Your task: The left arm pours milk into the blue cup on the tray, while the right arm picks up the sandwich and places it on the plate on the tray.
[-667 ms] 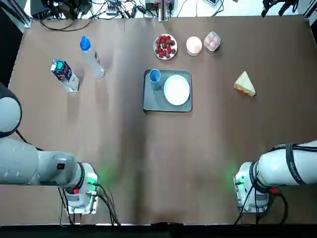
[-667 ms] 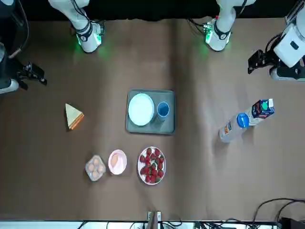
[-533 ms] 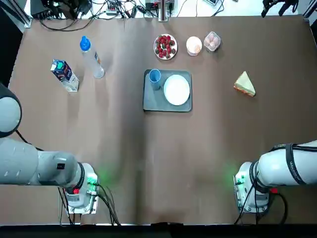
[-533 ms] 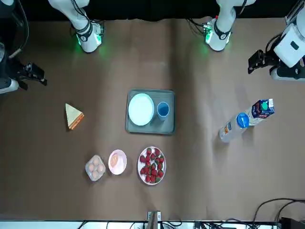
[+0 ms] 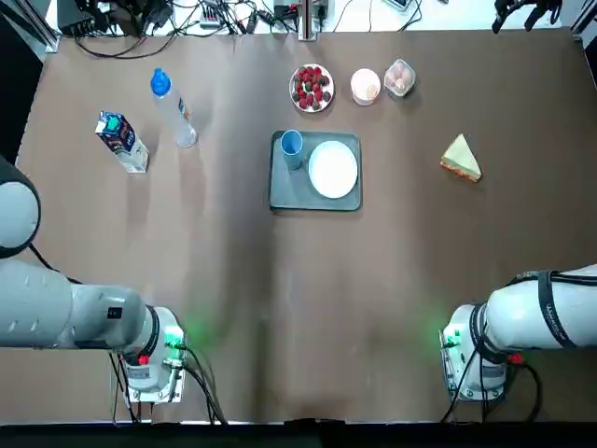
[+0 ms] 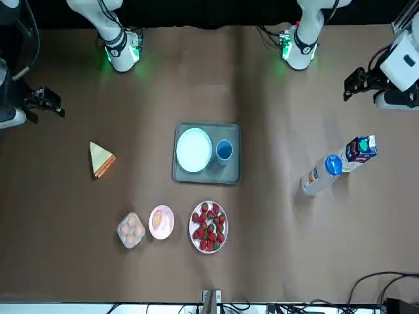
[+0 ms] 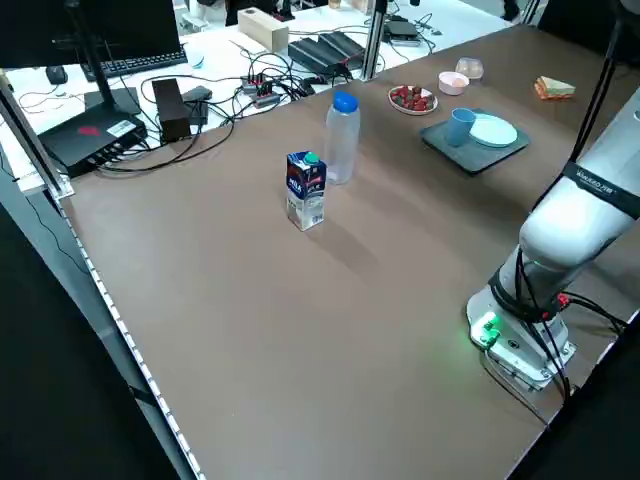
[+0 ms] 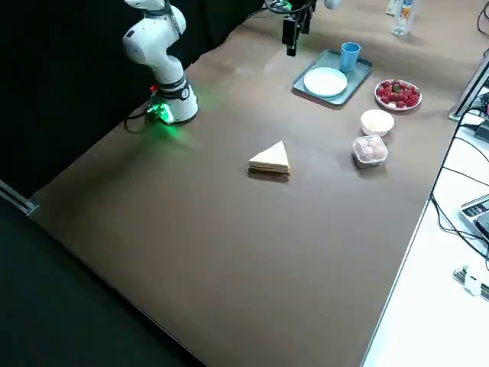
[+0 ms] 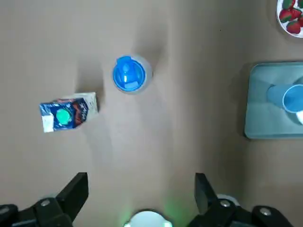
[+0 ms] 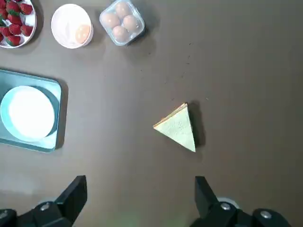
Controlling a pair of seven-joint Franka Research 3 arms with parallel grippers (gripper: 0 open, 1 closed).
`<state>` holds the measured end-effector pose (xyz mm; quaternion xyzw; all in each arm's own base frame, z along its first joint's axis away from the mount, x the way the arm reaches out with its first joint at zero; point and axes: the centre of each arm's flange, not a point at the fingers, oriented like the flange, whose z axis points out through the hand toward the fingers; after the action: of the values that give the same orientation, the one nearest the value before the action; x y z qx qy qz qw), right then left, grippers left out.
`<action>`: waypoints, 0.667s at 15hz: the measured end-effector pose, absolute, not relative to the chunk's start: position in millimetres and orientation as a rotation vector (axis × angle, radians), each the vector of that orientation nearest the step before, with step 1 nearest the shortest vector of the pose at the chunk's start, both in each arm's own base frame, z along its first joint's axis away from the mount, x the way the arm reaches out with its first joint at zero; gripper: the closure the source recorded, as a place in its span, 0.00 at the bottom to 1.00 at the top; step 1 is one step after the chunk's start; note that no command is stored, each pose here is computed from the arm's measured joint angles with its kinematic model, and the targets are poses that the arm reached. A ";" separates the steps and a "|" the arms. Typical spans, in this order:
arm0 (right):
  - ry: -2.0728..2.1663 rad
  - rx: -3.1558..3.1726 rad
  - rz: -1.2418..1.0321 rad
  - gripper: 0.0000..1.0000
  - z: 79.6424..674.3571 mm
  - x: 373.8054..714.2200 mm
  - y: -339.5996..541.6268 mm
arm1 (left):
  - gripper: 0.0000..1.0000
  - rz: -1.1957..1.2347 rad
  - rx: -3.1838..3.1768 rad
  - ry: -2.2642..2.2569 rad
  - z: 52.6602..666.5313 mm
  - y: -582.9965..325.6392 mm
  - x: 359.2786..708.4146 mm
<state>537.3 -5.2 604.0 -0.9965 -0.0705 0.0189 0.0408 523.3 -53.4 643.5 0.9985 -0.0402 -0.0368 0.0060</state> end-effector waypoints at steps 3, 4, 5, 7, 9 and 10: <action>-0.215 -3.050 0.079 0.00 597.4 536.6 -5.3 | 0.00 -0.092 3.098 -0.342 648.7 8.8 526.4; -0.214 -3.050 0.086 0.00 595.1 536.4 -5.3 | 0.00 -0.088 3.080 -0.419 648.2 37.2 525.7; -0.214 -3.049 0.089 0.00 593.8 536.3 -5.3 | 0.00 -0.079 3.053 -0.493 647.5 64.2 523.8; -0.212 -3.050 0.088 0.00 593.5 536.4 -6.0 | 0.00 -0.030 2.957 -0.666 644.4 117.2 517.7; -0.210 -3.050 0.081 0.00 593.9 536.9 -6.8 | 0.00 0.033 2.858 -0.818 635.1 163.1 512.6; -0.208 -3.051 0.080 0.00 593.9 537.0 -7.3 | 0.00 0.070 2.818 -0.897 627.1 185.8 512.6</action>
<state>537.0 -7.3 593.9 -0.9965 -0.0679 0.0260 0.0414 512.6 185.8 627.1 0.9486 -0.3020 0.0236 0.0914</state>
